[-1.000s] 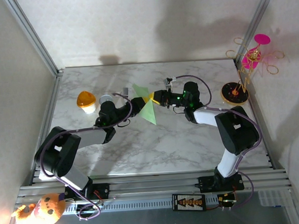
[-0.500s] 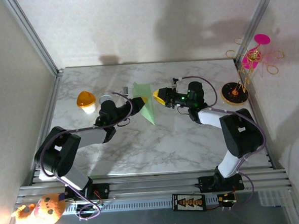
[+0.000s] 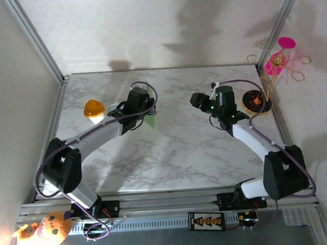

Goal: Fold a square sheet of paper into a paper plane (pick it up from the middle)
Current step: Turn over the paper at the center of the table, then move the square sheet of paper to the center of the table.

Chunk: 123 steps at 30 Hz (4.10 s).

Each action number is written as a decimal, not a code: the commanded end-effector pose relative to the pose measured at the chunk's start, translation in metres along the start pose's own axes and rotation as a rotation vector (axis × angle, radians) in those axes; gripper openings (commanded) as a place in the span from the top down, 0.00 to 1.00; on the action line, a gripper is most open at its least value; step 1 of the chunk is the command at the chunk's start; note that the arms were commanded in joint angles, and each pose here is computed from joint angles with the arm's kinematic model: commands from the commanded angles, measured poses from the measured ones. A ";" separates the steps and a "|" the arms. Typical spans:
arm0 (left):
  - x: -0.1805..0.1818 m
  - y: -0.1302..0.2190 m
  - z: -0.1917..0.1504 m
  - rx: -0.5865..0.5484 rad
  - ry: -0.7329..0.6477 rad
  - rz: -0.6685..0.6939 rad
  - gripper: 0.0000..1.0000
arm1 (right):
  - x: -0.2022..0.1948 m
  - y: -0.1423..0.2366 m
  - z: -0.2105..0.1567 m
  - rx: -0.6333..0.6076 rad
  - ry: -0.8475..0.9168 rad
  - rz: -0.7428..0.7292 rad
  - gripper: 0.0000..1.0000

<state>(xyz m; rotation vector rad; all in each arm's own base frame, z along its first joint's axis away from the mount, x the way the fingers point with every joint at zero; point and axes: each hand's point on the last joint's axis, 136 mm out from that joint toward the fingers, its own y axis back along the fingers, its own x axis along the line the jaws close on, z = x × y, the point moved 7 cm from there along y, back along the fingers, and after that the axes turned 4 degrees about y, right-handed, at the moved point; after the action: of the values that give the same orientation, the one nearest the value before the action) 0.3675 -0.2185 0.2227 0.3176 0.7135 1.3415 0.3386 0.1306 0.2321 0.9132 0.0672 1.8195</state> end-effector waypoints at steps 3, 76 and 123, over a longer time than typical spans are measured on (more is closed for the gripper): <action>0.024 -0.015 -0.025 0.081 -0.331 0.510 0.95 | -0.016 0.015 0.001 -0.061 0.032 -0.150 0.32; 0.039 -0.077 -0.128 0.423 0.315 0.122 0.80 | -0.009 -0.040 -0.066 0.261 -0.186 0.032 0.35; -0.013 -0.072 -0.156 0.500 0.227 -0.018 0.85 | -0.008 -0.065 -0.169 0.560 -0.526 0.094 0.67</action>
<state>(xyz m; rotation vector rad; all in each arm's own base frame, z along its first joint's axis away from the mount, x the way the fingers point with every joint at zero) 0.3312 -0.2788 0.0770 0.5083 1.1985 1.1829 0.2901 0.2126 0.0822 1.7838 0.2292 1.6171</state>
